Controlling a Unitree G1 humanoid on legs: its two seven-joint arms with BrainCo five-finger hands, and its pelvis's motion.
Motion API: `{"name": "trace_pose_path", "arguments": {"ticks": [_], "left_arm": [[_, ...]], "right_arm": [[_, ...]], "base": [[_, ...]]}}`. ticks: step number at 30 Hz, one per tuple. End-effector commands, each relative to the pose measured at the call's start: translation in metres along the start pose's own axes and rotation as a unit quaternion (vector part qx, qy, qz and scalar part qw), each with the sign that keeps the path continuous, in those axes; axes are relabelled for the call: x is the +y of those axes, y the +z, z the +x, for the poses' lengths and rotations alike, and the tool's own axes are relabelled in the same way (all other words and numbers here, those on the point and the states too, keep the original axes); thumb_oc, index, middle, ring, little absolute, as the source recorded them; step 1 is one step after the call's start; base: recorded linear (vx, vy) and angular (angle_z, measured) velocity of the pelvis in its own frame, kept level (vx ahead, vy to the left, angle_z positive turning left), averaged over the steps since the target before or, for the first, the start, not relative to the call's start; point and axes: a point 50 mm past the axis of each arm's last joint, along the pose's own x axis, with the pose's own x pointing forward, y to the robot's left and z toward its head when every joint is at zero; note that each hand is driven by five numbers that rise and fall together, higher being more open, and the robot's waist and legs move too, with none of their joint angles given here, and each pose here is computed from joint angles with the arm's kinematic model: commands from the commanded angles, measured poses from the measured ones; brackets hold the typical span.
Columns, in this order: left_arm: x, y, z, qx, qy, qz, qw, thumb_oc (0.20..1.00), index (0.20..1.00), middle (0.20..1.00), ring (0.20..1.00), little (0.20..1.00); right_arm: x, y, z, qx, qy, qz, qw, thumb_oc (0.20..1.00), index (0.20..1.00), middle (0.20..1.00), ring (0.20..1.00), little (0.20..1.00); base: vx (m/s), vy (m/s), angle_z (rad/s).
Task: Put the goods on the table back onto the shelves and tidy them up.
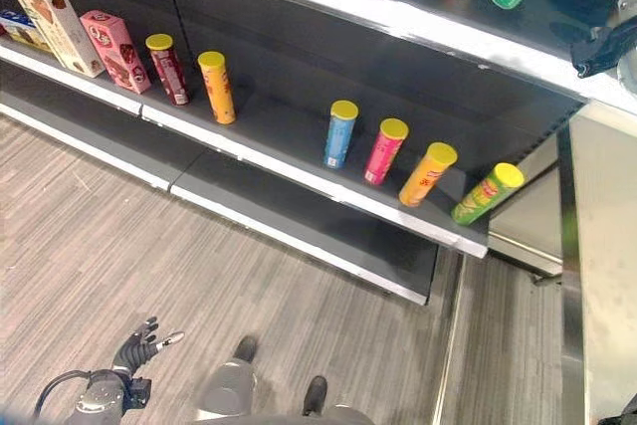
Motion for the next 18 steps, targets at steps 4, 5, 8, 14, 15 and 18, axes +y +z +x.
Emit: {"name": "trace_pose_path", "arguments": {"ticks": [4,5,8,14,15,18], "left_arm": [[0.021,0.017,-0.006,-0.052,0.011,0.036,0.998,1.000,1.000,1.000,1.000,1.000],[0.021,0.016,-0.006,-0.051,0.013,0.034,0.998,1.000,1.000,1.000,1.000,1.000],[0.030,0.019,-0.008,-0.058,0.023,0.041,0.997,1.000,1.000,1.000,1.000,1.000],[0.036,0.026,-0.007,-0.068,0.035,0.035,0.996,1.000,1.000,1.000,1.000,1.000],[0.034,0.028,-0.006,-0.073,0.032,0.034,0.996,1.000,1.000,1.000,1.000,1.000],[0.028,0.029,-0.004,-0.079,0.027,0.024,0.996,1.000,1.000,1.000,1.000,1.000]], "right_arm": [[-0.015,0.016,0.014,-0.016,-0.019,-0.023,0.999,0.200,0.200,0.200,0.200,0.200],[-0.012,0.016,0.015,-0.016,-0.015,-0.023,1.000,0.200,0.200,0.200,0.200,0.200],[-0.002,0.023,0.022,-0.024,-0.004,-0.036,0.999,0.200,0.200,0.200,0.200,0.200],[-0.010,0.032,0.030,-0.028,0.006,-0.068,0.997,0.200,0.200,0.200,0.200,0.200],[-0.012,0.034,0.033,-0.028,0.007,-0.072,0.997,0.200,0.200,0.200,0.200,0.200],[-0.009,0.030,0.035,-0.013,0.024,-0.076,0.997,0.200,0.200,0.200,0.200,0.200]], "base": [[0.12,0.217,-0.46],[0.09,0.216,-0.47],[0.07,0.271,-0.44],[0.03,0.007,-0.46],[0.09,-0.034,0.29],[0.06,-0.050,0.28]]}}
